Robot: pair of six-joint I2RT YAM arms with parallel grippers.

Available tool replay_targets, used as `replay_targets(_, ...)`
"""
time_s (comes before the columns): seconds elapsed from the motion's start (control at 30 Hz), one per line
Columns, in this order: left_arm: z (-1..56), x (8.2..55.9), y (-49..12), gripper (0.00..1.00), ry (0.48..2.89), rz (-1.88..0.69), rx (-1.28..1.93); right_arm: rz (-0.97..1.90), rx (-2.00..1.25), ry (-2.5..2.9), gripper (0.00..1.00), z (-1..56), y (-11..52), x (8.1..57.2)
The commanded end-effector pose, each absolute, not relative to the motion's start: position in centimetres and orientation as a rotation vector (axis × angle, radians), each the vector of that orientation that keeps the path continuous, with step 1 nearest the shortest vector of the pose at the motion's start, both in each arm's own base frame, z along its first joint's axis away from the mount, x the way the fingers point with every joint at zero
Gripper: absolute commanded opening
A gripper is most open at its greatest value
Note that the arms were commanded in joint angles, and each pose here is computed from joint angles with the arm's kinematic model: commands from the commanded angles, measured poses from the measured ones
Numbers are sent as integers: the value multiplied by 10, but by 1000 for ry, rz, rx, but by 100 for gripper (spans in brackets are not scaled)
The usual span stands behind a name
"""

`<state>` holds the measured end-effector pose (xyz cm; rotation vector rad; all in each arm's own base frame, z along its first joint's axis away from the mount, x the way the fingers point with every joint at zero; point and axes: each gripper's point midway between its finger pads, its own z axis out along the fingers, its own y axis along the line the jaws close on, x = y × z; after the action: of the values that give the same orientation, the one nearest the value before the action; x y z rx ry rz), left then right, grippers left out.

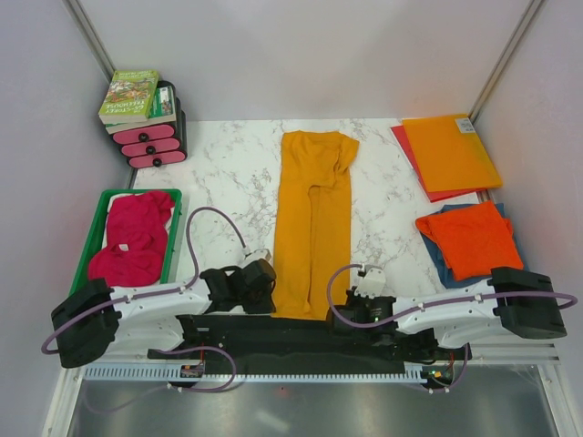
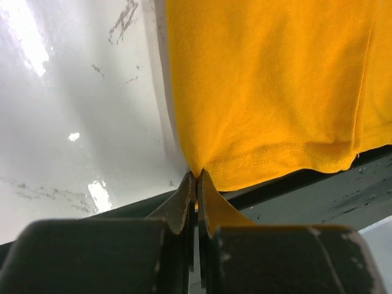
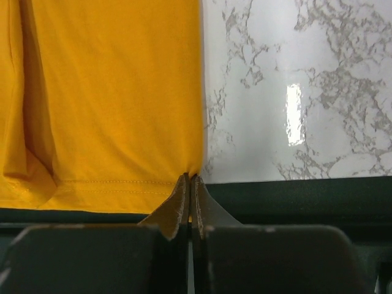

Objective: Fold and stack the t-shirts
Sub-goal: Grab the bottom of the folded rectangular tshirt with both arms, then fold the folded rectangular tshirt in 1/3 of the way

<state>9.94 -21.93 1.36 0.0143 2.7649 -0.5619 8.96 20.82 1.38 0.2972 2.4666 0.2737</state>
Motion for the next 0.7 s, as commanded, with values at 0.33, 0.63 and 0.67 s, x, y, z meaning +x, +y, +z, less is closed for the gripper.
replay_targets(0.33,84,115,-226,2,2523,-669,90,252,210,2268,0,88,233,98)
replay_targets(0.63,132,151,-251,2,2407,-607,139,218,350,2125,0,139,196,150)
replay_targets(0.67,136,158,-258,2,2405,-593,147,193,320,2119,0,144,194,157)
